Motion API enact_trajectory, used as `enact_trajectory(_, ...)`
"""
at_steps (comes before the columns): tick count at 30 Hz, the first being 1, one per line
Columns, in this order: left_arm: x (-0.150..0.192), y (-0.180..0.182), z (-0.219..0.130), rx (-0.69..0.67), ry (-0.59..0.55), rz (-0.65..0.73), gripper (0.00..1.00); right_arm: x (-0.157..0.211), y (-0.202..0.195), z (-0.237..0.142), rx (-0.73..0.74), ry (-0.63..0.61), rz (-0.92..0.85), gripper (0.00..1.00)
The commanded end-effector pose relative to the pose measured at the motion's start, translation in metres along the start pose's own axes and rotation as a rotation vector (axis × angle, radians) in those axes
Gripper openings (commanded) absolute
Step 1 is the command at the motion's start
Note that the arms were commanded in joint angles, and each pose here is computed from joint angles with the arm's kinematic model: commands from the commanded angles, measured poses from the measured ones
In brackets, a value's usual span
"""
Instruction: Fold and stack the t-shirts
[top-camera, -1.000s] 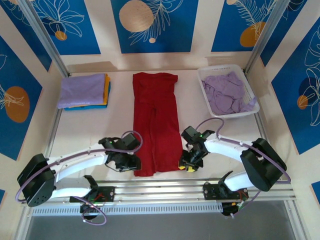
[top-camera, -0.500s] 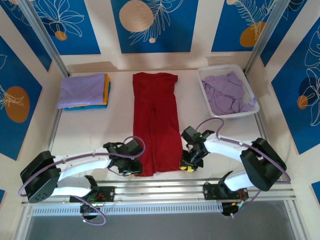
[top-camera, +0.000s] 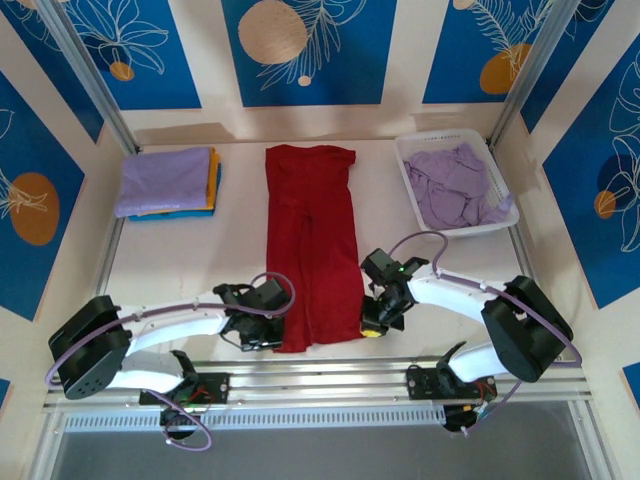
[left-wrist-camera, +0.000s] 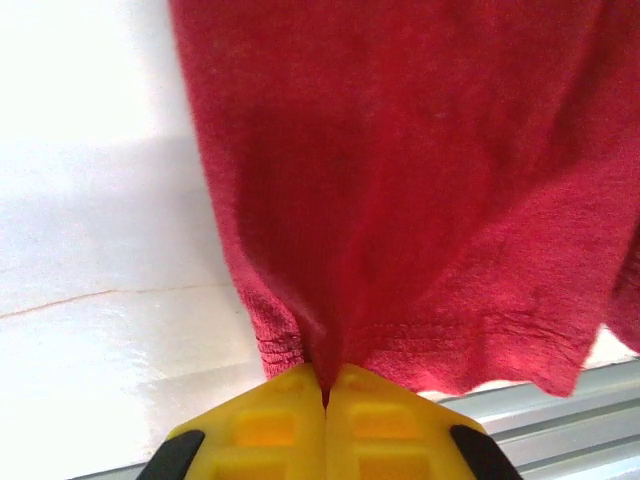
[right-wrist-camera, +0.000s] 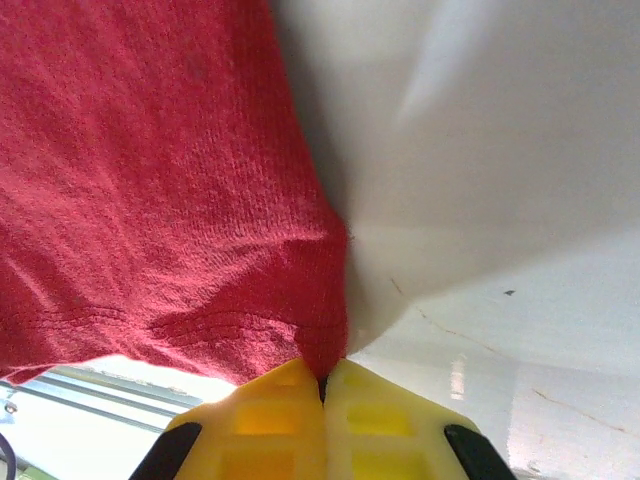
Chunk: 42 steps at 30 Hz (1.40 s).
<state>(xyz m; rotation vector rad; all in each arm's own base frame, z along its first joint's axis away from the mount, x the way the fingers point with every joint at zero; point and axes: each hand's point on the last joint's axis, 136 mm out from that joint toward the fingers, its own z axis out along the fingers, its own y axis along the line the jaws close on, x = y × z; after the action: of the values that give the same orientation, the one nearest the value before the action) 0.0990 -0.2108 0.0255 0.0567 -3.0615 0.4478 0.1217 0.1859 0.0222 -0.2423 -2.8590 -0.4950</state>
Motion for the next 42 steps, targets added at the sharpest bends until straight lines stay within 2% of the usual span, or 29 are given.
enact_trajectory(1, -0.002, -0.005, -0.012, -0.007, -0.023, 0.001, 0.01, 0.005, 0.0, -0.006, 0.01, 0.008, -0.008, 0.0)
enact_trajectory(10, 0.017, -0.006, -0.021, 0.016, -0.004, -0.005, 0.0, 0.041, -0.003, -0.002, 0.019, 0.074, -0.023, 0.0)
enact_trajectory(16, -0.013, -0.04, -0.051, 0.151, -0.103, 0.012, 0.0, 0.017, 0.031, -0.027, -0.096, -0.007, -0.064, 0.0)
enact_trajectory(19, -0.04, -0.044, -0.064, 0.191, -0.141, -0.01, 0.0, -0.009, 0.049, -0.049, -0.138, -0.057, -0.067, 0.0)
enact_trajectory(25, -0.121, -0.039, -0.093, 0.238, -0.245, -0.023, 0.0, -0.073, 0.081, -0.085, -0.211, -0.159, -0.112, 0.0)
enact_trajectory(30, -0.18, -0.043, -0.103, 0.323, -0.253, -0.035, 0.0, -0.128, 0.1, -0.104, -0.247, -0.204, -0.131, 0.0)
enact_trajectory(42, -0.285, -0.031, -0.1, 0.278, -0.24, -0.033, 0.0, -0.227, 0.115, -0.124, -0.266, -0.247, -0.125, 0.0)
